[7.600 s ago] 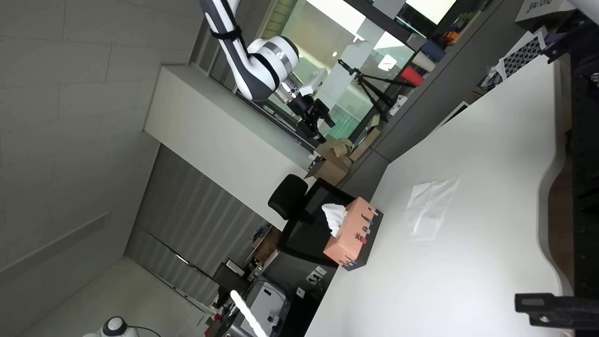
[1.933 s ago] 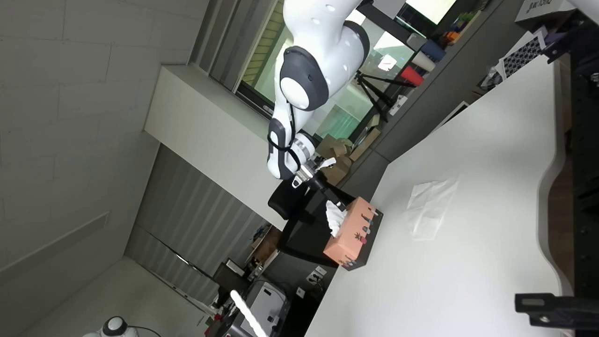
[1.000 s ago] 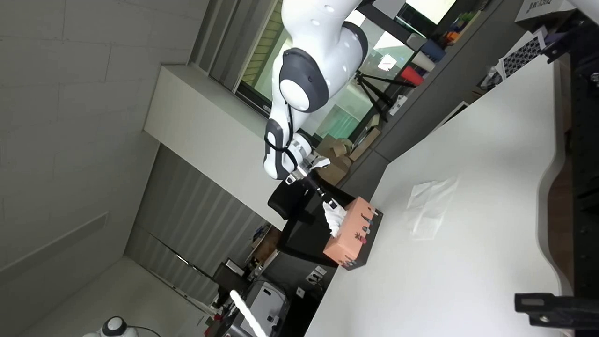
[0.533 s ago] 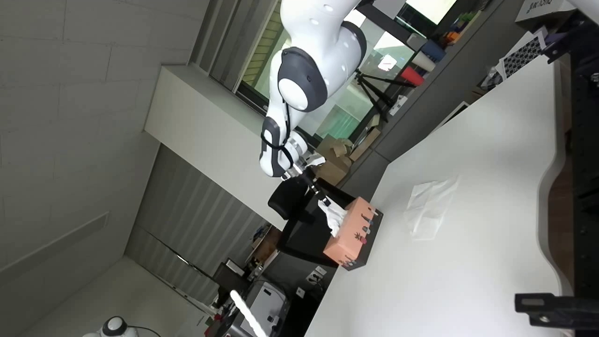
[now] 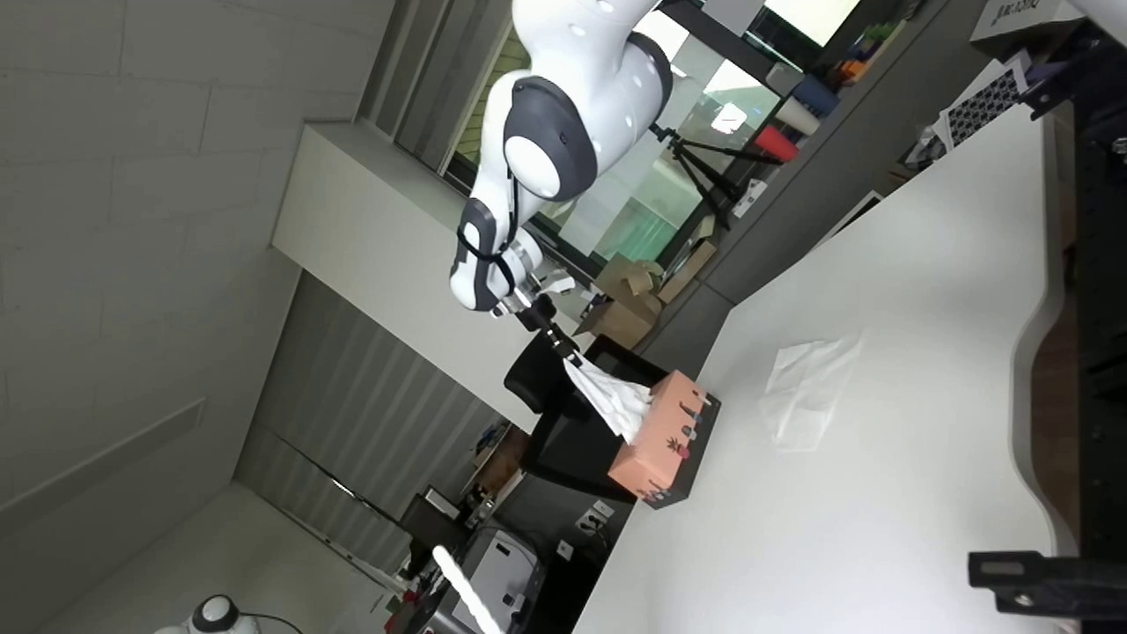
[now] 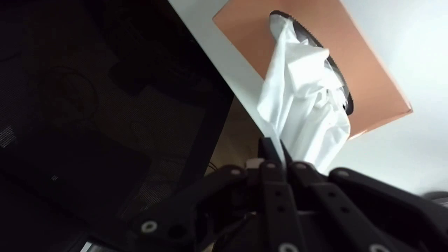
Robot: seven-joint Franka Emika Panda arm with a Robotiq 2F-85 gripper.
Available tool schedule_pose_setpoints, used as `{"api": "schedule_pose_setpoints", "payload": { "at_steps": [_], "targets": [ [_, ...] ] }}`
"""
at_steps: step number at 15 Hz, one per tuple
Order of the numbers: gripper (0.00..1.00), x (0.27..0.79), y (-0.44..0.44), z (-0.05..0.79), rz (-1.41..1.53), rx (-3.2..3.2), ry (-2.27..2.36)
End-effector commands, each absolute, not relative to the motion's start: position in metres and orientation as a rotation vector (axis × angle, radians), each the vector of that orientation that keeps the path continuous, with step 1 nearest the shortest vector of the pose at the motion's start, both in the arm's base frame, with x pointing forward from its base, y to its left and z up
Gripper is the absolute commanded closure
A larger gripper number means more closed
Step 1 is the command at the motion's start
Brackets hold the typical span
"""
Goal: Remove a tissue from the box
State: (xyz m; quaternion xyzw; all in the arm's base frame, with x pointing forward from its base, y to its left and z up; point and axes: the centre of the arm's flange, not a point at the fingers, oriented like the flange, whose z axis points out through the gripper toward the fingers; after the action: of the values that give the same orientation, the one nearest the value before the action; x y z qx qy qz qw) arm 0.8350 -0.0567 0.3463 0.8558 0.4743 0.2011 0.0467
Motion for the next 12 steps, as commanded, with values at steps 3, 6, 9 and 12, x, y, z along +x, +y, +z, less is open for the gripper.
{"api": "schedule_pose_setpoints", "payload": {
  "at_steps": [3,6,9,12],
  "targets": [
    [1.00,0.854,-0.056,0.419,0.616,2.586,1.444],
    [1.00,0.839,-0.061,0.449,0.568,2.565,1.450],
    [1.00,0.821,-0.073,0.472,0.493,2.536,1.449],
    [1.00,0.805,-0.097,0.487,0.414,2.507,1.424]
  ]
}}
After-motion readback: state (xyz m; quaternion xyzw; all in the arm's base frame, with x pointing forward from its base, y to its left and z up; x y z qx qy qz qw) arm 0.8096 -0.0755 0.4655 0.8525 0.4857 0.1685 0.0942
